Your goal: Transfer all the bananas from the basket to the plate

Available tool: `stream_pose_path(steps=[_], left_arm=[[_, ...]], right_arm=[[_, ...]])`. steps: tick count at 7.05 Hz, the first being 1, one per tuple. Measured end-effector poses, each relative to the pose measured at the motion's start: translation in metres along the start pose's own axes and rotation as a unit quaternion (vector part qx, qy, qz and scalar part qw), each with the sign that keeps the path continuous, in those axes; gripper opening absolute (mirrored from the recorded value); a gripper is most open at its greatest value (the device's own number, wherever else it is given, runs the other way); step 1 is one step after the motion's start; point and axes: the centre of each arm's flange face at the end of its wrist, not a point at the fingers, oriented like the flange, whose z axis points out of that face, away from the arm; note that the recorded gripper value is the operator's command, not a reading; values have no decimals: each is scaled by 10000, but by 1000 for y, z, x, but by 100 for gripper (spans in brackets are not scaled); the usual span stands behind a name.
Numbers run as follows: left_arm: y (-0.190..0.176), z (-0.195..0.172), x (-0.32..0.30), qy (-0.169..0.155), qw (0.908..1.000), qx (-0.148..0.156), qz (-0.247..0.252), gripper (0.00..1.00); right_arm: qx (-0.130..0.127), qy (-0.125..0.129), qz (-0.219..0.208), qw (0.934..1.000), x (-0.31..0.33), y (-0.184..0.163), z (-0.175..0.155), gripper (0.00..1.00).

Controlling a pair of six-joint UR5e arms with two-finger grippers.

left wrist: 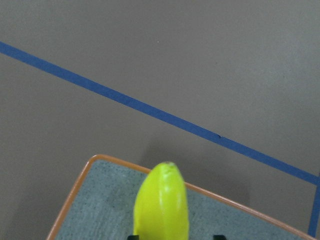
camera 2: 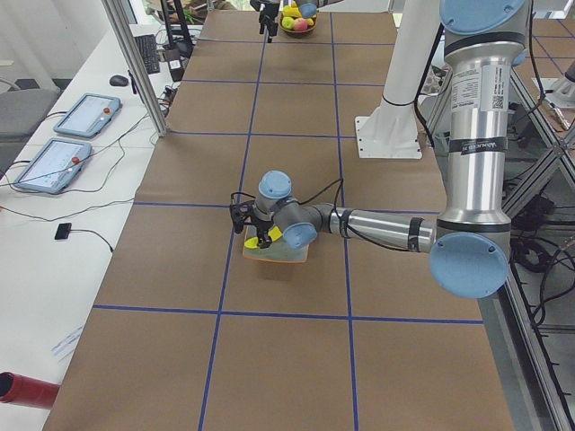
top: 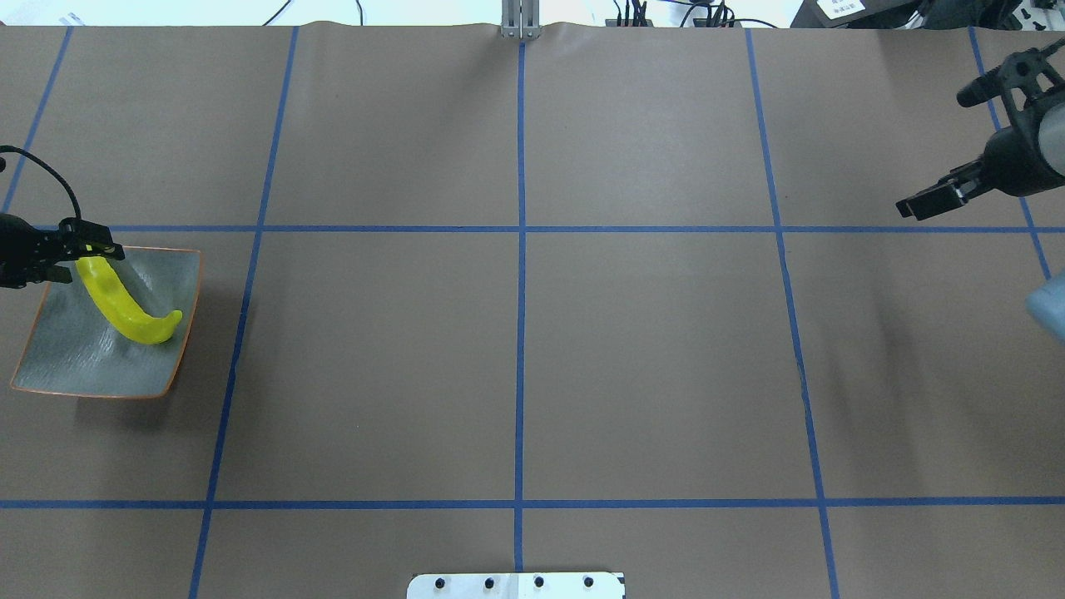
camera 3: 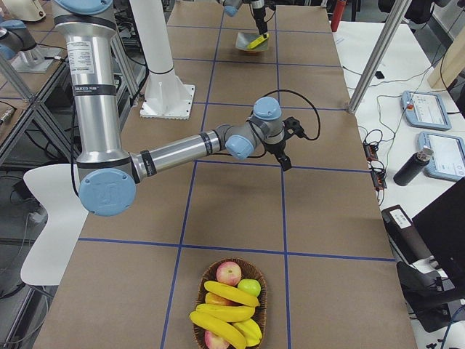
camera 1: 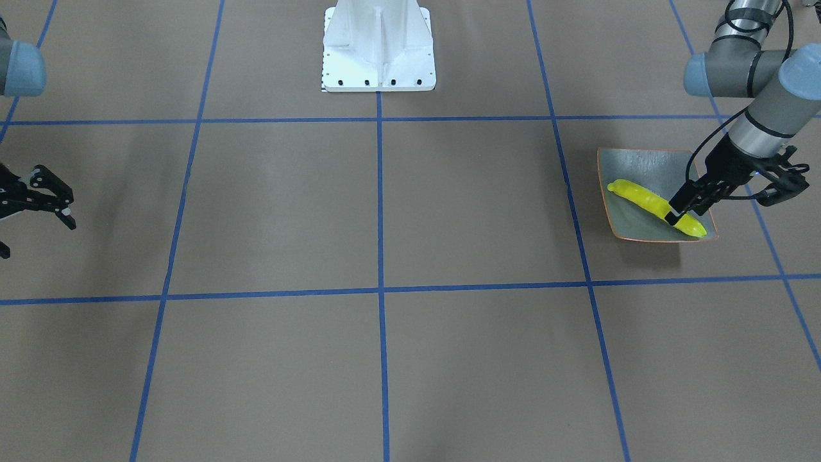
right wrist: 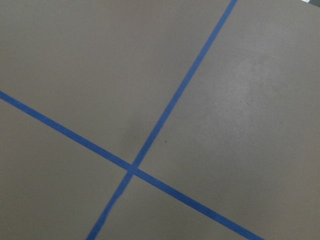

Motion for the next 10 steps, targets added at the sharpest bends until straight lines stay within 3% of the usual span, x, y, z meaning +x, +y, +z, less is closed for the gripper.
stream_pose_path(steps=[2,4,7,8,10], left_arm=[[-1,-13,12,163,9998,15,129,100],[-2,-33,26,413,9985,-40,347,100],[1,-55,39,625,9966,14,529,100],[3,-60,42,660,9963,45,556,100],[5,-67,46,714,9956,89,595,100]], right_arm=[[-149,35,-146,9998,48,44,-17,100],[-337,70,-160,9993,122,117,-37,100],[-278,69,723,9970,260,237,-65,99],[-267,156,1072,9938,289,273,-71,99],[-485,425,1702,9833,330,338,-64,99]])
